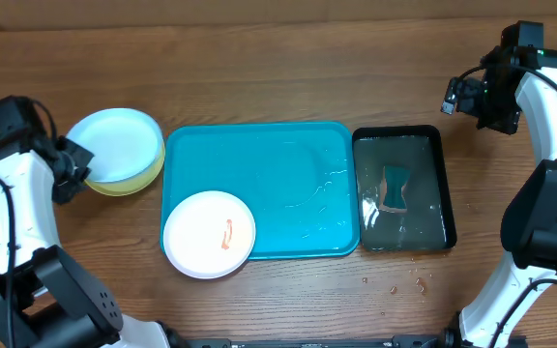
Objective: Clean dirty plates on tray and stack at the side
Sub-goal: 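Lower light-blue plate onto the yellow plate and release, then move left gripper to the white plate rim on the tray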
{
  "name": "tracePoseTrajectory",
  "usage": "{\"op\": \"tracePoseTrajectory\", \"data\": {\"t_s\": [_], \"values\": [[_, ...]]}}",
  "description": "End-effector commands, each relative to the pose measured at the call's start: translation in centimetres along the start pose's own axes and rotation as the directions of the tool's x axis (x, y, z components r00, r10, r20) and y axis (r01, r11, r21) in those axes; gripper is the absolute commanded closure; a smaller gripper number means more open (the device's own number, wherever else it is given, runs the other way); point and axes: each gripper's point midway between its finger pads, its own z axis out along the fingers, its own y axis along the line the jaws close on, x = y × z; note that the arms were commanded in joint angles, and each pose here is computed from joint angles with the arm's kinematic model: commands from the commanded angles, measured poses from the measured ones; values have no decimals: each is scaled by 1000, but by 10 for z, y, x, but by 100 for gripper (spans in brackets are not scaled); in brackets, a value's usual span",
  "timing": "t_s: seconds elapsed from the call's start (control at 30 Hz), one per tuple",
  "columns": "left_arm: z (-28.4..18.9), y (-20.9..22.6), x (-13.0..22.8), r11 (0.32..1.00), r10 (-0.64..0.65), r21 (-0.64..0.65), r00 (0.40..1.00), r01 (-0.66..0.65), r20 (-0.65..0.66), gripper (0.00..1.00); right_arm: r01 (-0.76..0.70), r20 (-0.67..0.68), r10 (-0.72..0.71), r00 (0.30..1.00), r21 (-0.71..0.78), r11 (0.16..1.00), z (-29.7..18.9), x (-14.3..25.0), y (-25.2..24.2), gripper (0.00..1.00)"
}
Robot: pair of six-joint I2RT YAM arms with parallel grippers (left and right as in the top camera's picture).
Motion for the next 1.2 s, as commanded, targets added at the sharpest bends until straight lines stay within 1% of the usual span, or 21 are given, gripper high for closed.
{"op": "tracePoseTrajectory", "data": {"t_s": [0.0, 0.13, 0.47, 0.73, 1.1, 1.13, 1.17], "values": [[3, 14, -11, 999, -7, -46, 999, 9, 44, 96, -1, 22, 0, 1000, 4, 1000, -5, -6, -1, 0], [19, 16, -3, 999, -4, -43, 999, 6, 39, 96, -1, 22, 0, 1000, 4, 1000, -5, -6, -1, 0], [59, 13, 5, 1000, 2, 16, 994, -4, 114, 96, -1, 22, 0, 1000, 4, 1000, -5, -6, -1, 0], [61, 3, 8, 999, 17, 46, 993, -22, 120, 95, -1, 22, 0, 1000, 4, 1000, -5, -6, -1, 0], [63, 5, 9, 999, 16, 41, 993, -21, 119, 96, 0, 22, 0, 1000, 4, 1000, -5, -6, -1, 0], [63, 5, 9, 999, 16, 41, 993, -21, 119, 91, -1, 22, 0, 1000, 4, 1000, -5, -6, -1, 0], [63, 5, 9, 999, 16, 41, 993, -21, 119, 82, -1, 22, 0, 1000, 4, 1000, -5, -6, -1, 0]]}}
